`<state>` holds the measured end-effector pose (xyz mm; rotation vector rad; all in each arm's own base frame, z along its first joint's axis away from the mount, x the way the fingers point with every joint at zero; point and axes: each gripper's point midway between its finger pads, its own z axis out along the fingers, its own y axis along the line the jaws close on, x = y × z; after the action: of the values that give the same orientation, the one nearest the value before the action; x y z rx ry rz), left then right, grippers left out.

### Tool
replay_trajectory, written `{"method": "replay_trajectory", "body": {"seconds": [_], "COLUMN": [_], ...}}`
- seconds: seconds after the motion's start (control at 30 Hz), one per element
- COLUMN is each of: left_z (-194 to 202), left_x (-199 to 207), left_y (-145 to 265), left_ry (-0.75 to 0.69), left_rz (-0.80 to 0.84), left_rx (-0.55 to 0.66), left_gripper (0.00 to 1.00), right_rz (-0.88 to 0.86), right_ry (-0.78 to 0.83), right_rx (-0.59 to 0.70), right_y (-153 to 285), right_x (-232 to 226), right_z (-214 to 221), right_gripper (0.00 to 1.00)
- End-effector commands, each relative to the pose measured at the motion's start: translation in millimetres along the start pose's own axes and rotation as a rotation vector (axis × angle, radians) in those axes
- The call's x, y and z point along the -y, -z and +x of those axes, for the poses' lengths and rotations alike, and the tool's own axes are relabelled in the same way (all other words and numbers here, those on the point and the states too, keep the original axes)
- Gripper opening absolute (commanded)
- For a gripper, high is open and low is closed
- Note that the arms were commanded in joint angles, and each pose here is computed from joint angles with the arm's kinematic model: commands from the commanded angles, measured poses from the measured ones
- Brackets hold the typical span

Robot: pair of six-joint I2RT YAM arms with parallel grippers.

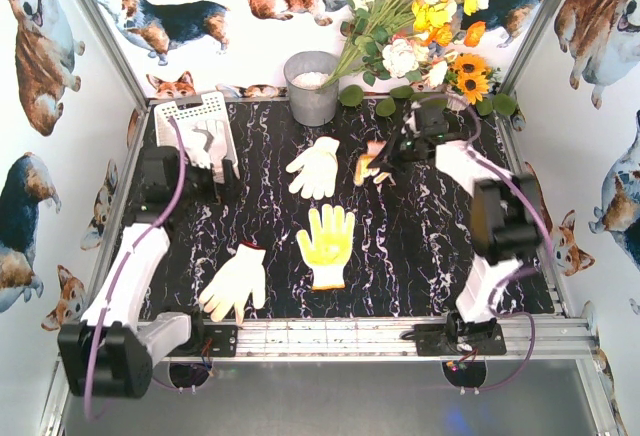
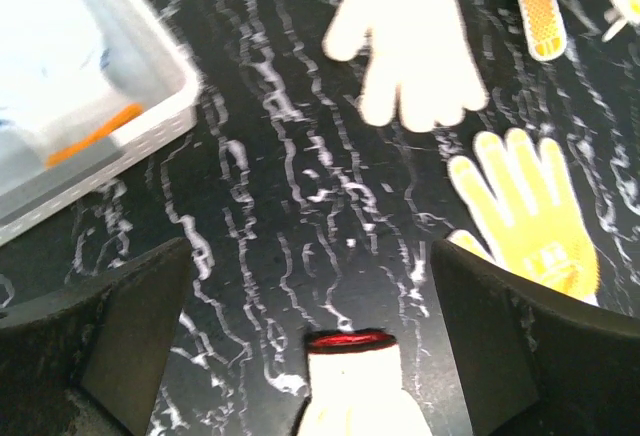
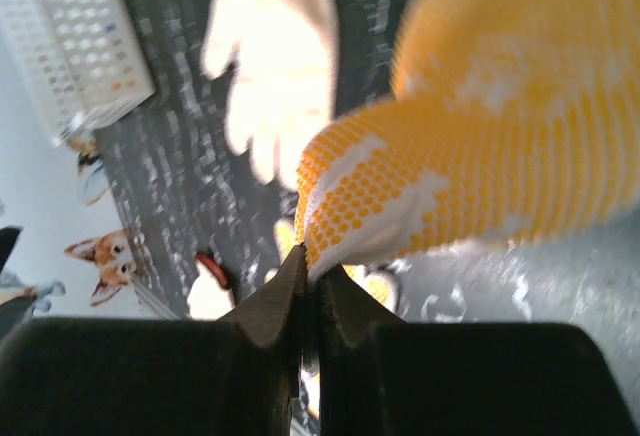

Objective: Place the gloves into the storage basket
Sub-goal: Pick up the glove from the center of the board.

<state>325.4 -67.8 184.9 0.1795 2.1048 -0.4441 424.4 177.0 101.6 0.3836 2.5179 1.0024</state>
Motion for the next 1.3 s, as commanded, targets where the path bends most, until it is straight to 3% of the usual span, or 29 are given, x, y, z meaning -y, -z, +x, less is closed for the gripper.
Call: {"method": "replay_trajectory", "body": {"seconds": [0.0,0.27,0.5,0.83,1.07,1.27], "left_z": [-20,-34,-27,-31,-53,-59], "left_x": [44,119,202,297,328,345], "left_y": [9,27,26,15,6,-4], "left_ry": [-0.149,-0.141,-0.194,-0.189,-0.132,-0.153], "left_rz": [0.105,0.304,0.568,0.763,0.827,0.876], "left_rx": [0.141,0.327,0.324,0.404,0.496,0.492], "left_gripper": [1.0,1.0,1.0,1.0,1.0,1.0], "right_rz": [-0.136,-0.297,-0.471,-0.676,-0.748,-0.806], "right_ry": [0.127,0.219,0.269,0.349,0.408,0.445], "right_rx": [0.032,0.114,0.165,0.225,0.206,0.162], "right_y": [69,164,219,278,299,309], "right_x": [-65,-142,-197,-247,-263,-269], "right_z": [13,53,76,95,106,118], "right_gripper": [0.0,0.0,0.0,0.0,0.0,0.0]}}
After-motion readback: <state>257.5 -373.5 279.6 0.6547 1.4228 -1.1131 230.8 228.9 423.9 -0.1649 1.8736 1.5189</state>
